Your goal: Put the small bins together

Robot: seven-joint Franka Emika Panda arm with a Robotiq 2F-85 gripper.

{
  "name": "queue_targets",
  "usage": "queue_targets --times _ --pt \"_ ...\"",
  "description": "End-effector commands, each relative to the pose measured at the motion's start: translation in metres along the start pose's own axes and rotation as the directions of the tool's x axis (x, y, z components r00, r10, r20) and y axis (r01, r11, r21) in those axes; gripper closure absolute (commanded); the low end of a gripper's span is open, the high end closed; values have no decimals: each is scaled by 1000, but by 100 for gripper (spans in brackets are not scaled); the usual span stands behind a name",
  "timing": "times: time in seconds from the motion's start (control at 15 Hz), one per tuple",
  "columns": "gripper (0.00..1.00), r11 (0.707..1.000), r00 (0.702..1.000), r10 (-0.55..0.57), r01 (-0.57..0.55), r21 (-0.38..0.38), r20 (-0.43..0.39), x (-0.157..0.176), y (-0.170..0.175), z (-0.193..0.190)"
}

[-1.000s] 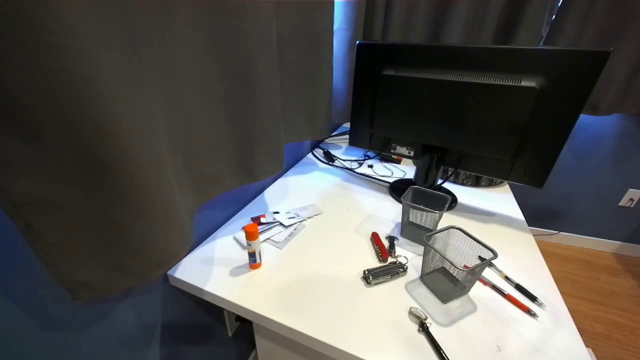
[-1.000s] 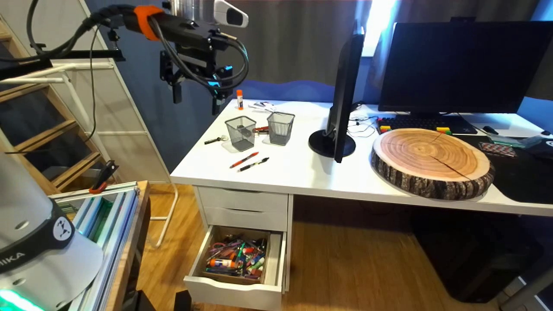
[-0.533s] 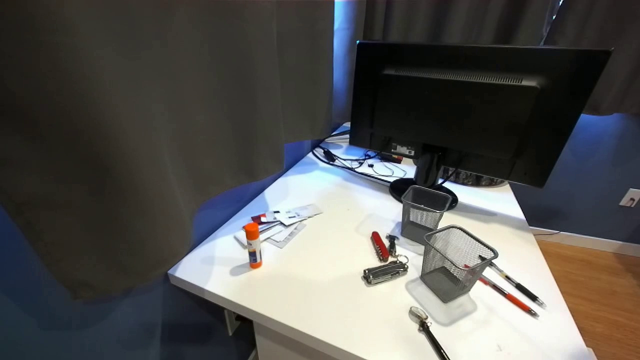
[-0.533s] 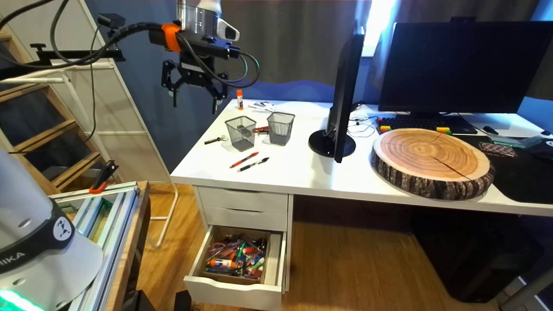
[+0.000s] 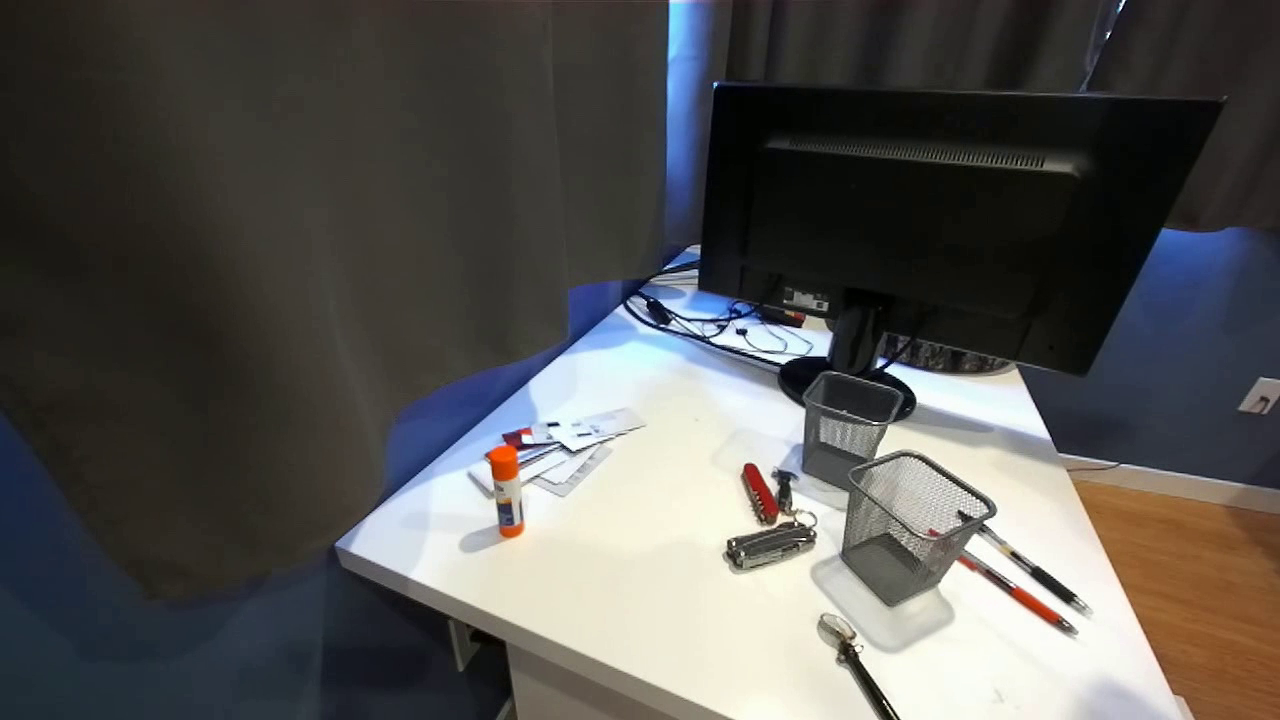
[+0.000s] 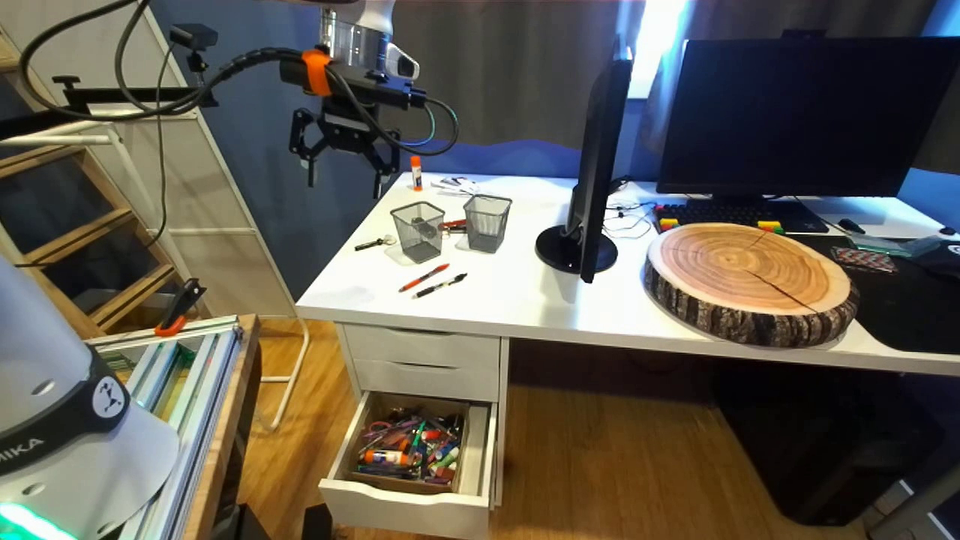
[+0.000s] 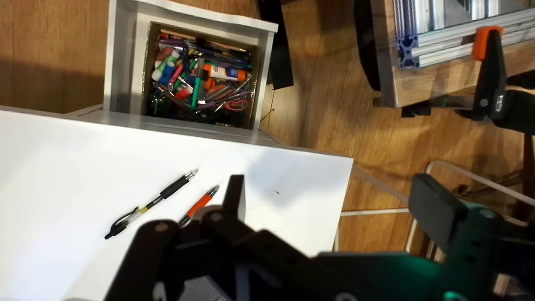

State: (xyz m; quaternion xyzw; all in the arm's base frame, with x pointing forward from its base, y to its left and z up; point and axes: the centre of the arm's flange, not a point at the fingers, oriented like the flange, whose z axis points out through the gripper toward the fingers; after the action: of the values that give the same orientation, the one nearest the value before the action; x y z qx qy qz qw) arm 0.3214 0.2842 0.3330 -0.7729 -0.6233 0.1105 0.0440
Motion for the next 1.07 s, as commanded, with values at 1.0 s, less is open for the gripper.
queue_targets --times 1.0 --pt "0 796 796 566 -595 -110 -215 146 65 34"
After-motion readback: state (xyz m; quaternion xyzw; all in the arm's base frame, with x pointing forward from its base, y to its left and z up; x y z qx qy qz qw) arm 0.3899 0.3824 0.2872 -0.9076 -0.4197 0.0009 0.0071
